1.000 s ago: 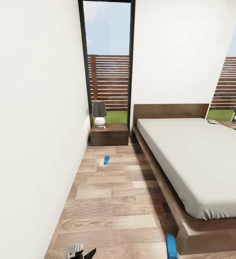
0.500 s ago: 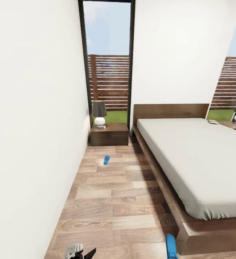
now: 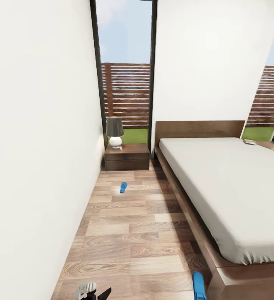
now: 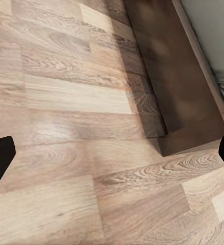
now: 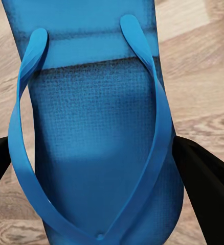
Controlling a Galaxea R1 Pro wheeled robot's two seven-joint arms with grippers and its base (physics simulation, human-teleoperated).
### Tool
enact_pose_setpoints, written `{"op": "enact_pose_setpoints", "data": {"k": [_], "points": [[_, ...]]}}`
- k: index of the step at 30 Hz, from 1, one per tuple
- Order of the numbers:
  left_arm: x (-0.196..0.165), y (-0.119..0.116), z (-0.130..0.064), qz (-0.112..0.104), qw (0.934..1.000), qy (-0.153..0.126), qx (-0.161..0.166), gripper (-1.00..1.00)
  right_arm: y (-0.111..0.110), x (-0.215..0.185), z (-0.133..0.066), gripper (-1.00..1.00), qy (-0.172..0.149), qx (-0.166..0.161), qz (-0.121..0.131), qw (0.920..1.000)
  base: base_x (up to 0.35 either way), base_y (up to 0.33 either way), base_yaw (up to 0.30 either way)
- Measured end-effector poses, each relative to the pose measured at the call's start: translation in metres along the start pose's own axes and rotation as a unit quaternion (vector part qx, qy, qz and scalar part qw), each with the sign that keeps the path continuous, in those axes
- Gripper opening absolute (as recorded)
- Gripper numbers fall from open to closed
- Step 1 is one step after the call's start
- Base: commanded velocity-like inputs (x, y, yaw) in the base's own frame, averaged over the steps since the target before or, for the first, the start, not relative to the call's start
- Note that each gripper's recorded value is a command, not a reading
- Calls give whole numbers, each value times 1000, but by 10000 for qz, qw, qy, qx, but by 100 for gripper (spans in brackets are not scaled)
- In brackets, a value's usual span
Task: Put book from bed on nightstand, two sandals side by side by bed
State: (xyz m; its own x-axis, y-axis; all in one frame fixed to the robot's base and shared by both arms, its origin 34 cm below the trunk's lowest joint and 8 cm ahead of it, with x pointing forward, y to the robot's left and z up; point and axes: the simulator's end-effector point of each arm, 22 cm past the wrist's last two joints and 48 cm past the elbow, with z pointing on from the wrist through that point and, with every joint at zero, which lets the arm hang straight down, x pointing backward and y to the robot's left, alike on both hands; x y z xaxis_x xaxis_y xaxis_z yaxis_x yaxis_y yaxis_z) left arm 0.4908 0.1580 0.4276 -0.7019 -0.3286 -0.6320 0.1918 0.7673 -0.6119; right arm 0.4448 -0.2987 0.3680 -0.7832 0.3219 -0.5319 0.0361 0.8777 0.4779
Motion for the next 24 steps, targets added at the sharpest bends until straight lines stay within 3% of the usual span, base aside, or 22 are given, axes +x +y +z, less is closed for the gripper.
{"op": "enact_pose_setpoints", "data": {"k": [14, 24], "points": [[0, 0, 0, 4, 10000, 5, 3, 100, -1, -1, 0, -100, -9, 9, 8, 10000, 1, 0, 225], [1, 0, 0, 2, 10000, 8, 4, 100, -1, 0, 0, -100, -3, 7, 4, 10000, 0, 0, 32]]}}
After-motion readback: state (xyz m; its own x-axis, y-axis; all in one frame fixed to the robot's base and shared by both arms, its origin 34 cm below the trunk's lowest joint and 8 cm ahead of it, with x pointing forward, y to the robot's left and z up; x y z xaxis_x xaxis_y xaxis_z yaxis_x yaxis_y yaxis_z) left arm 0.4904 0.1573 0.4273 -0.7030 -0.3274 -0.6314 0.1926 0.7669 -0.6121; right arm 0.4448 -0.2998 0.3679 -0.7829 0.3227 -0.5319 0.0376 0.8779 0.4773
